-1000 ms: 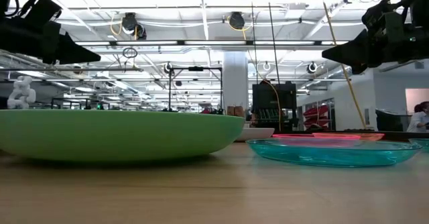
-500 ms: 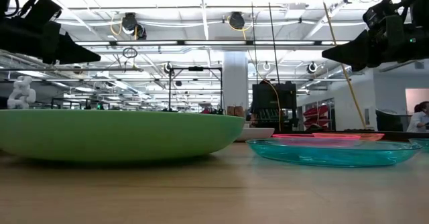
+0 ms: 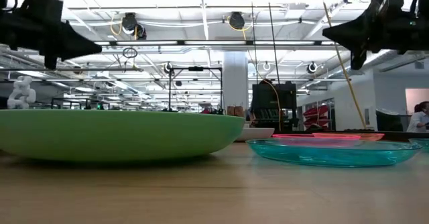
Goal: Stack plastic plates
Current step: Stack the dark green plate on top of the green plate
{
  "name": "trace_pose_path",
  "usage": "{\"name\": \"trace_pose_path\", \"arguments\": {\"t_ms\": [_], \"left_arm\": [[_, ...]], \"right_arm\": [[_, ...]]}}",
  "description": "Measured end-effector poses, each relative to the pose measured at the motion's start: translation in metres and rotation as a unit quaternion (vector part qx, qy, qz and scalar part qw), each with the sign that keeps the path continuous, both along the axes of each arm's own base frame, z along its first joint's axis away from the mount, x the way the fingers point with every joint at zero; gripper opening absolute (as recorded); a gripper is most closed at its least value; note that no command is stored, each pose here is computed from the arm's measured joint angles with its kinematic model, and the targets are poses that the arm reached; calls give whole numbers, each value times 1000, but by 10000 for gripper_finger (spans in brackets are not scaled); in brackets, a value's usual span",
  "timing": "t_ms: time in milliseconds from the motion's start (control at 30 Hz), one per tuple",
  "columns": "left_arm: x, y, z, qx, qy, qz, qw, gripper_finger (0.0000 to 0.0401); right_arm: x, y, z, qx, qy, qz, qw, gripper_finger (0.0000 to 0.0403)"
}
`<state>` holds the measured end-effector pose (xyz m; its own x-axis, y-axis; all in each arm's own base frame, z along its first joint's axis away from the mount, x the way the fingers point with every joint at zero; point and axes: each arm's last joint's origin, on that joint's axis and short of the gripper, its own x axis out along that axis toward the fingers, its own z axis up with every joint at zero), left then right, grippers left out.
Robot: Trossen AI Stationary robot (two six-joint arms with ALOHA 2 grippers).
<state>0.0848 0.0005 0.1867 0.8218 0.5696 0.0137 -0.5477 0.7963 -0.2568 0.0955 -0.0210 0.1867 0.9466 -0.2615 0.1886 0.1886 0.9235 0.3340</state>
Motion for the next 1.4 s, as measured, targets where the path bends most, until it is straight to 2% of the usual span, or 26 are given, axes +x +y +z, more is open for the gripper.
{"name": "trace_pose_path", "arguments": {"t_ms": [100,300,433,600,733,833,1000,1133,1400], "left_arm": [[0,0,5,-24,-42,-1,999,33],[0,0,5,-64,-67,-2,996,33],[0,0,5,-66,-68,-2,995,33],[0,0,5,-77,-75,-4,994,33],[1,-2,8,-93,-99,-48,990,33],[4,-4,14,-98,-121,-79,985,33],[12,-7,17,-98,-125,-86,984,33],[21,-9,9,-134,-104,-76,983,33],[41,-13,-12,-235,-59,-47,969,33]], "right_arm": [[0,0,2,-1,-12,0,1000,0],[3,-1,11,-22,-46,-2,999,0],[7,-1,14,-42,-56,-7,998,0],[14,-3,13,-51,-46,-10,998,0],[18,-4,13,-60,-43,-13,997,0],[23,-5,7,-67,1,-15,998,0],[32,-6,29,-89,27,-20,995,0],[39,-8,40,-96,70,-24,993,0],[43,-12,50,-97,100,-72,988,0]]}}
